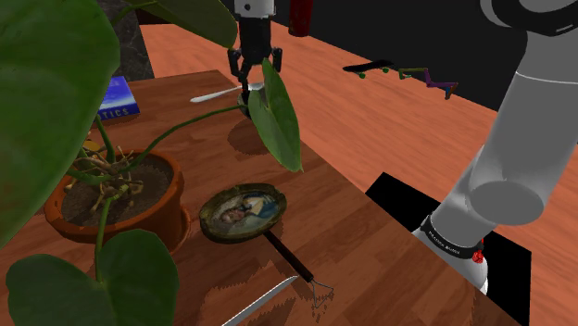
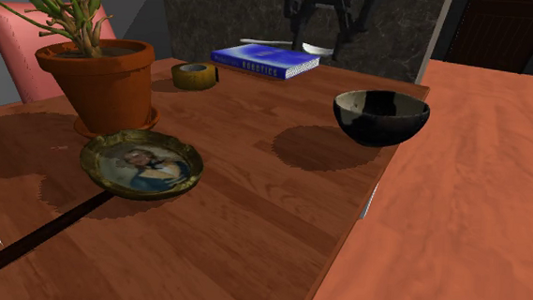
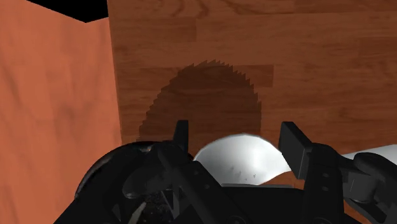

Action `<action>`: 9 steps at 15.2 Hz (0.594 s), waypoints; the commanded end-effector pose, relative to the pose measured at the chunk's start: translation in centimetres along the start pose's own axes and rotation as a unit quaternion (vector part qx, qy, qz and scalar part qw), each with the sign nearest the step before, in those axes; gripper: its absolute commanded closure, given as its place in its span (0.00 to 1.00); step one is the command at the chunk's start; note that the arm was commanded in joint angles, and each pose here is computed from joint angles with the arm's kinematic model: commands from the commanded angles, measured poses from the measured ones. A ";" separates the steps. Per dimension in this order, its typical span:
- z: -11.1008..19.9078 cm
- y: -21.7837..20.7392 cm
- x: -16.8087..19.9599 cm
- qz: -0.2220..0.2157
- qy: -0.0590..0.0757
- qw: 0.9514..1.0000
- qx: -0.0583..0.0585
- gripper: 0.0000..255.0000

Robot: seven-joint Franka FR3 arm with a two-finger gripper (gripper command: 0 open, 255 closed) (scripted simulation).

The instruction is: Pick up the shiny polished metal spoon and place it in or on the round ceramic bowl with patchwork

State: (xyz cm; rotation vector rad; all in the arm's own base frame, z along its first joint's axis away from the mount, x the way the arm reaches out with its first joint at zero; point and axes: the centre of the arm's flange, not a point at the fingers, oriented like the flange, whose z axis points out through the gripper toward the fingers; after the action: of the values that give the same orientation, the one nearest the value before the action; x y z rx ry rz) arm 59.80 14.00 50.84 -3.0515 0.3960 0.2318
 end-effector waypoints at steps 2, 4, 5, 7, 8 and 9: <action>-0.5 3.3 2.3 -0.001 0.000 1.000 0.000 1.00; -0.9 5.5 3.9 -0.001 0.000 1.000 0.000 1.00; -1.1 6.5 4.6 -0.001 0.000 1.000 0.000 1.00; -1.5 8.6 6.2 -0.001 0.000 1.000 0.000 1.00; -1.7 9.7 6.9 -0.001 0.000 1.000 0.000 1.00; -1.9 10.7 7.7 -0.001 0.000 1.000 0.000 1.00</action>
State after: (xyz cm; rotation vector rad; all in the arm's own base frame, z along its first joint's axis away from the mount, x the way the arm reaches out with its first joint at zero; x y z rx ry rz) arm 64.04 2.92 50.99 -3.0515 0.3953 0.2304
